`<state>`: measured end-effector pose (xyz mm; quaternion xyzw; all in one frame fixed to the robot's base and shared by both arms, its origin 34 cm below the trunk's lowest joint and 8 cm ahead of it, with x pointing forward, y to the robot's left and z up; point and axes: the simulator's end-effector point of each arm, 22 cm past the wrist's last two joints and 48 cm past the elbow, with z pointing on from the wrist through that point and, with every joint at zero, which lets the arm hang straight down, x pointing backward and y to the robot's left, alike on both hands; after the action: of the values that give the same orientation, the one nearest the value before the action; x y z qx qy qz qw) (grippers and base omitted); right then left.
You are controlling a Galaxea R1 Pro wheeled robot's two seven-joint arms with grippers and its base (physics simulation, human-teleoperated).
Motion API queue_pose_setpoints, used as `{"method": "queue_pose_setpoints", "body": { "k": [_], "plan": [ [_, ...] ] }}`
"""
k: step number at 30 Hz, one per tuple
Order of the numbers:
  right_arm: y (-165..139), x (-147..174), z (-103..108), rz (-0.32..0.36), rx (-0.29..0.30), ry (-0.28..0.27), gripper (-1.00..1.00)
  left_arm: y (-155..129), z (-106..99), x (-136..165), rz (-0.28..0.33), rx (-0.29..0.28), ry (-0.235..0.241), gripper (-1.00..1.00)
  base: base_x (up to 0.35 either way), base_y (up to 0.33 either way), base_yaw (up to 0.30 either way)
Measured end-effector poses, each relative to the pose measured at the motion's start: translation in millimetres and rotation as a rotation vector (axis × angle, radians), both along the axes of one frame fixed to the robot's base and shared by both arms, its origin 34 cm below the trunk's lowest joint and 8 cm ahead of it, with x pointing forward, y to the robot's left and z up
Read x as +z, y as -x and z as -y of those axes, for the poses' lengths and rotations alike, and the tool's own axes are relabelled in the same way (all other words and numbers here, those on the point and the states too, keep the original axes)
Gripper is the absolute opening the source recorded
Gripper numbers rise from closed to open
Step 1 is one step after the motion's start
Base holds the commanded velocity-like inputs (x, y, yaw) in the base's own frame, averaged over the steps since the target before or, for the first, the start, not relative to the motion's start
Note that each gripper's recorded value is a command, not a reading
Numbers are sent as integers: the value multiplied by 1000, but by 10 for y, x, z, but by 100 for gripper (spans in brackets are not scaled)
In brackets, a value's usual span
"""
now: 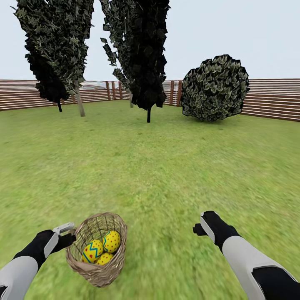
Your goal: Take the three Easter eggs out of the wicker basket on the lawn in the garden, then place them on the lawn next to a single tree (choose any tree) so that all three eggs are next to the same tree and none are left in the basket.
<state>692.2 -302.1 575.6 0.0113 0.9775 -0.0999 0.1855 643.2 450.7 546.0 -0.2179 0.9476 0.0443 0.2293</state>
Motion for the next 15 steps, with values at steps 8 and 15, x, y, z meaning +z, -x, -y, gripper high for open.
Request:
{"method": "queue_pose_setpoints", "body": {
  "k": [8, 15],
  "plan": [
    [20, -154, 10, 0, -1, 1, 100, 24, 0, -159, -1, 0, 0, 100, 0, 0, 0],
    [45, -298, -1, 0, 0, 0, 100, 42, -4, -294, 1, 2, 0, 100, 0, 0, 0]
  ]
}}
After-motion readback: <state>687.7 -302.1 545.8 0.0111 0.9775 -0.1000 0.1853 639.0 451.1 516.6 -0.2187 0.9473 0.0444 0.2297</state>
